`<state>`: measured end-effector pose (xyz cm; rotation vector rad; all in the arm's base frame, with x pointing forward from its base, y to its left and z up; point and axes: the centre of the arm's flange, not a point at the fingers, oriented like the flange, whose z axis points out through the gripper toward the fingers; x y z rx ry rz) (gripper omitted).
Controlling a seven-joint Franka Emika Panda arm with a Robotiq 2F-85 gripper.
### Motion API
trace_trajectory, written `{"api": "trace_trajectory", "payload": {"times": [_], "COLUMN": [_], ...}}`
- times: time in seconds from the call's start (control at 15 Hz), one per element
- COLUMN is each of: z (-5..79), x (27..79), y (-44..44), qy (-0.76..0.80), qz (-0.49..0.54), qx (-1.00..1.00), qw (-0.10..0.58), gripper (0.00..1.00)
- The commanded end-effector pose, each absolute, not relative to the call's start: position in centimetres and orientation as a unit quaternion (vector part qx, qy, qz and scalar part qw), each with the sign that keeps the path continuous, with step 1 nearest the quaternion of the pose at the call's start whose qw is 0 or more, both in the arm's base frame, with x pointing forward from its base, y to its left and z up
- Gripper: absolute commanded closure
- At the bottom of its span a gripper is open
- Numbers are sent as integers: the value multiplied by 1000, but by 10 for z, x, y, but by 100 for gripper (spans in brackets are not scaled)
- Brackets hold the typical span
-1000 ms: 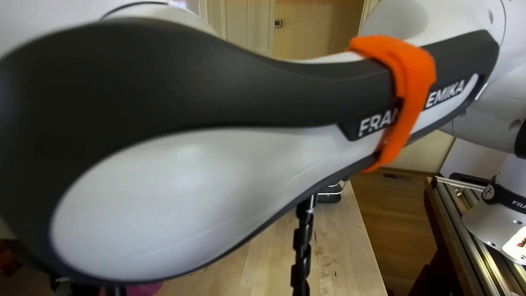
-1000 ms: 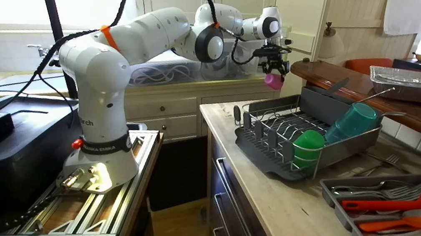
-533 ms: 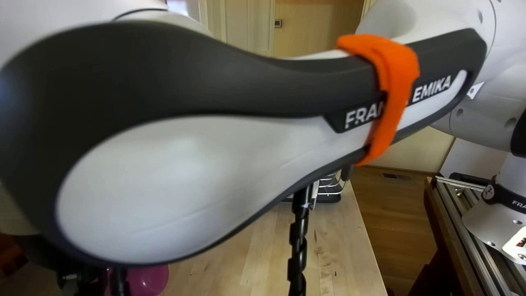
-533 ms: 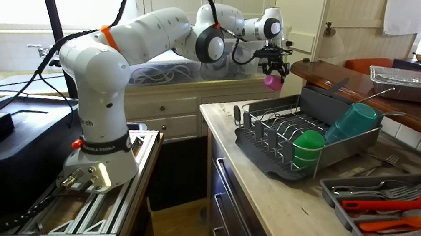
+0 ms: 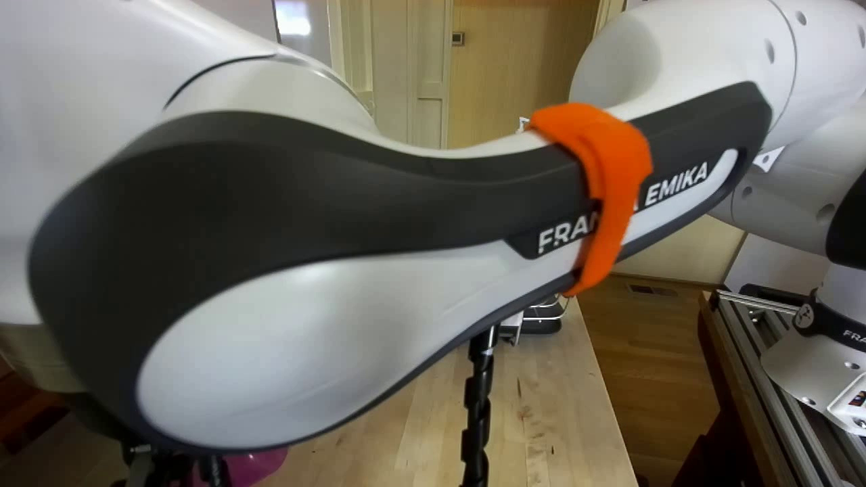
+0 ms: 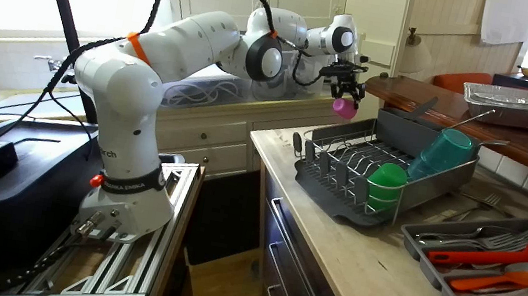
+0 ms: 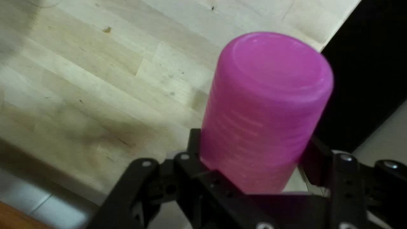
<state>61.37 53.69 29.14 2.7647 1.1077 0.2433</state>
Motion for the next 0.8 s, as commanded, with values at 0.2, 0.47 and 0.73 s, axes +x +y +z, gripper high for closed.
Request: {"api": "trace_trajectory", "payload": {"times": [0.2, 0.47, 0.73], "z": [278, 271, 262], "x": [577, 588, 594], "y": [480, 470, 456], "qy": [353, 293, 227], "qz": [153, 116, 114], "qx": [918, 945, 964], "qw": [95, 83, 76], "gripper": [50, 50, 50]}}
